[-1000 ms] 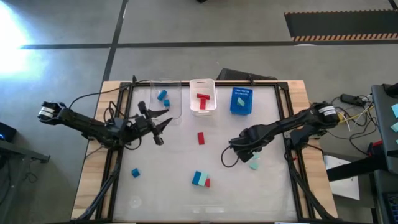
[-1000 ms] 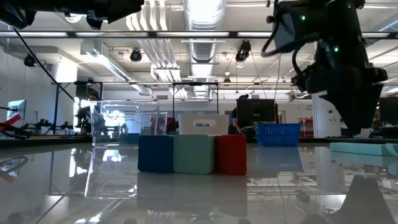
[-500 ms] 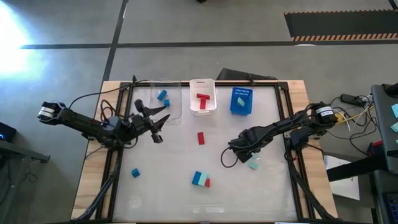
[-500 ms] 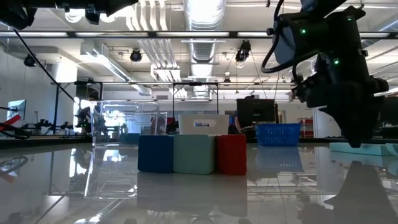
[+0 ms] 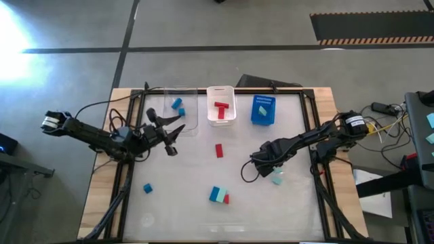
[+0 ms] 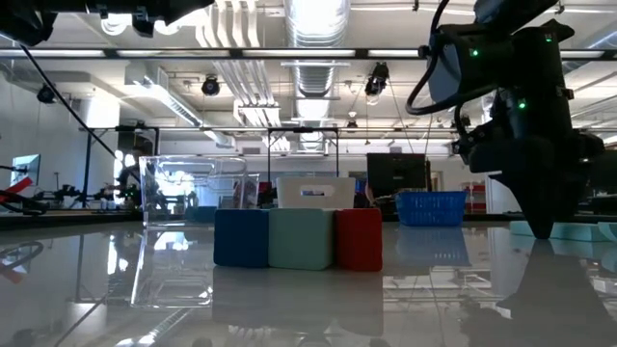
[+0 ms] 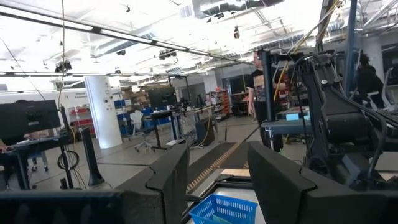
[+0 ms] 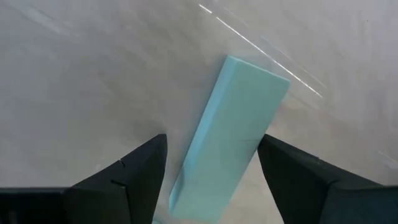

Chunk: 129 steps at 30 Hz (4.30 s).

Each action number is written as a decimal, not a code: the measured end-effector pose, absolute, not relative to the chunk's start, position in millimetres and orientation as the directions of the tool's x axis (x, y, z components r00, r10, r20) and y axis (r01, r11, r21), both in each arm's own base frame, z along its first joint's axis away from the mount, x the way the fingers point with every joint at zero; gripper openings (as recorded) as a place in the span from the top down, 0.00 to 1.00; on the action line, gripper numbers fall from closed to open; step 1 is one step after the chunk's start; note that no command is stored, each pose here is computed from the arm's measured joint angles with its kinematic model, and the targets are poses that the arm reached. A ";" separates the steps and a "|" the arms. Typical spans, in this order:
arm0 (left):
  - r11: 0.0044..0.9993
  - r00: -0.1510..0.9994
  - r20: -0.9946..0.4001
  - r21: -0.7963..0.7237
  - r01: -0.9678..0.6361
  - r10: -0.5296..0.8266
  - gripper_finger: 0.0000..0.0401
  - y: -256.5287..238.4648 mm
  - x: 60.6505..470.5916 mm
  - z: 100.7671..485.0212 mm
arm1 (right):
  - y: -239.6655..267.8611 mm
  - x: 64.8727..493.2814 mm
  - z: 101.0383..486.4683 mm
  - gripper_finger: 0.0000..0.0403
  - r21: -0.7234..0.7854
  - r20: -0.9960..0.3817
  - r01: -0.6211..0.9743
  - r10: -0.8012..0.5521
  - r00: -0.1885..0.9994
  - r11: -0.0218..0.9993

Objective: Sort & place blocks by color
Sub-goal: Put the top light blue block into the blue bin, then put the top red block into the white bin

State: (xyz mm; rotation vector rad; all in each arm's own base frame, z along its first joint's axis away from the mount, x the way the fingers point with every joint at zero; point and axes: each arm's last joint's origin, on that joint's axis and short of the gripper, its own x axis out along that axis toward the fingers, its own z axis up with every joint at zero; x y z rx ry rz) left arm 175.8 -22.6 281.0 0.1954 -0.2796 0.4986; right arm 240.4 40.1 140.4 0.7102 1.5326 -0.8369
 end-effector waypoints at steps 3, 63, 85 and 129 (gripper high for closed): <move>0.855 0.838 0.318 0.129 -0.502 0.444 0.63 -22.1 174.3 282.9 | 40.3 241.6 140.0 0.43 -0.101 -0.994 0.825 -0.019 -0.109 0.556; 0.843 0.825 0.346 0.148 -0.518 0.446 0.63 -20.9 169.7 287.4 | -152.6 218.0 212.7 0.58 0.037 -0.792 0.914 -0.547 0.273 0.403; 0.843 0.821 0.355 0.139 -0.519 0.447 0.63 -20.9 169.3 288.6 | -80.2 262.9 243.5 0.62 0.347 -0.615 0.714 -0.427 0.663 0.608; 0.842 0.818 0.361 0.139 -0.522 0.448 0.63 -20.9 169.6 288.9 | -8.5 406.8 206.4 0.69 0.133 -0.815 0.770 -0.373 0.443 0.624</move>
